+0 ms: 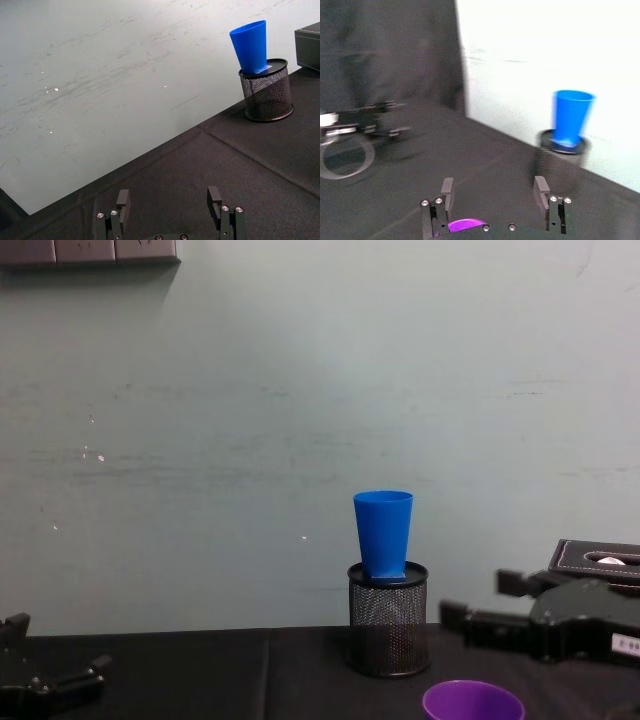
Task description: Pick up one cup with a gripper and tap it against the other cup.
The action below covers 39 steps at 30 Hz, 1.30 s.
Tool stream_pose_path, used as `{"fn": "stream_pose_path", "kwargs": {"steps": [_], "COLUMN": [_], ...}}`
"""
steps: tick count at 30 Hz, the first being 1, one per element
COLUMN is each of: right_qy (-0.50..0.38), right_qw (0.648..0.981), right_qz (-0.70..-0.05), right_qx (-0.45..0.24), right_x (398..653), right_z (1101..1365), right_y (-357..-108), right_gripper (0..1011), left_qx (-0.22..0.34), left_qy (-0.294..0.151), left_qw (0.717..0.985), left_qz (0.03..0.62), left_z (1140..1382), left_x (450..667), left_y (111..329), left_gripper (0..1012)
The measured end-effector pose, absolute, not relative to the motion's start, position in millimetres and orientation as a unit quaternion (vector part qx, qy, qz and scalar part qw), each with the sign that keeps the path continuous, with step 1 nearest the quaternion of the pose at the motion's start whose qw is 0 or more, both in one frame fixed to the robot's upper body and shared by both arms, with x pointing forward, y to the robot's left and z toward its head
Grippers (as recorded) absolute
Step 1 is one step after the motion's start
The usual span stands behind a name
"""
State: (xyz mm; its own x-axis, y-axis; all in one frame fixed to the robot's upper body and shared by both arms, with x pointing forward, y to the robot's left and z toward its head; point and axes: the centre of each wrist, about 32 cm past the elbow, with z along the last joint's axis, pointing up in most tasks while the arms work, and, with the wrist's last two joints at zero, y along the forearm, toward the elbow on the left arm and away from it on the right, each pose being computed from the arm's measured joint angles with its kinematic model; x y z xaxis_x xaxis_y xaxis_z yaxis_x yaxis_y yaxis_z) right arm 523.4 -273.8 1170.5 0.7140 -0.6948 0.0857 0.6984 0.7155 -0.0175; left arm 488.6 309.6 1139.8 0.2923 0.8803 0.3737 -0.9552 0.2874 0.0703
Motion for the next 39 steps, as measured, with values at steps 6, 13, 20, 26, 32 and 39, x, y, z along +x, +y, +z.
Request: {"fn": "stream_pose_path", "kwargs": {"steps": [6,13,20,26,32,39], "right_qy": [-0.037,-0.024,-0.015,-0.009,-0.010,-0.012], "right_qw": [0.869,0.815,0.799,0.801,0.801,0.801], "right_qz": [-0.492,-0.575,-0.596,-0.593,-0.593,-0.592], "right_qx": [-0.042,-0.068,-0.081,-0.082,-0.082,-0.081], "right_x": [517,518,522,524,524,524], "right_z": [1171,1164,1156,1155,1155,1155], "right_y": [-266,-261,-261,-262,-262,-262], "right_gripper": [1000,1000,1000,1000,1000,1000], "left_qx": [0.142,0.141,0.141,0.142,0.141,0.142], "left_qy": [-0.132,-0.132,-0.132,-0.132,-0.132,-0.132], "left_qw": [0.791,0.791,0.791,0.791,0.791,0.791], "left_qz": [0.580,0.580,0.580,0.580,0.580,0.580], "left_z": [1140,1140,1140,1140,1140,1140], "left_x": [489,489,489,489,489,489], "left_y": [310,310,310,310,310,310], "left_gripper": [1011,1011,1011,1011,1011,1011]}}
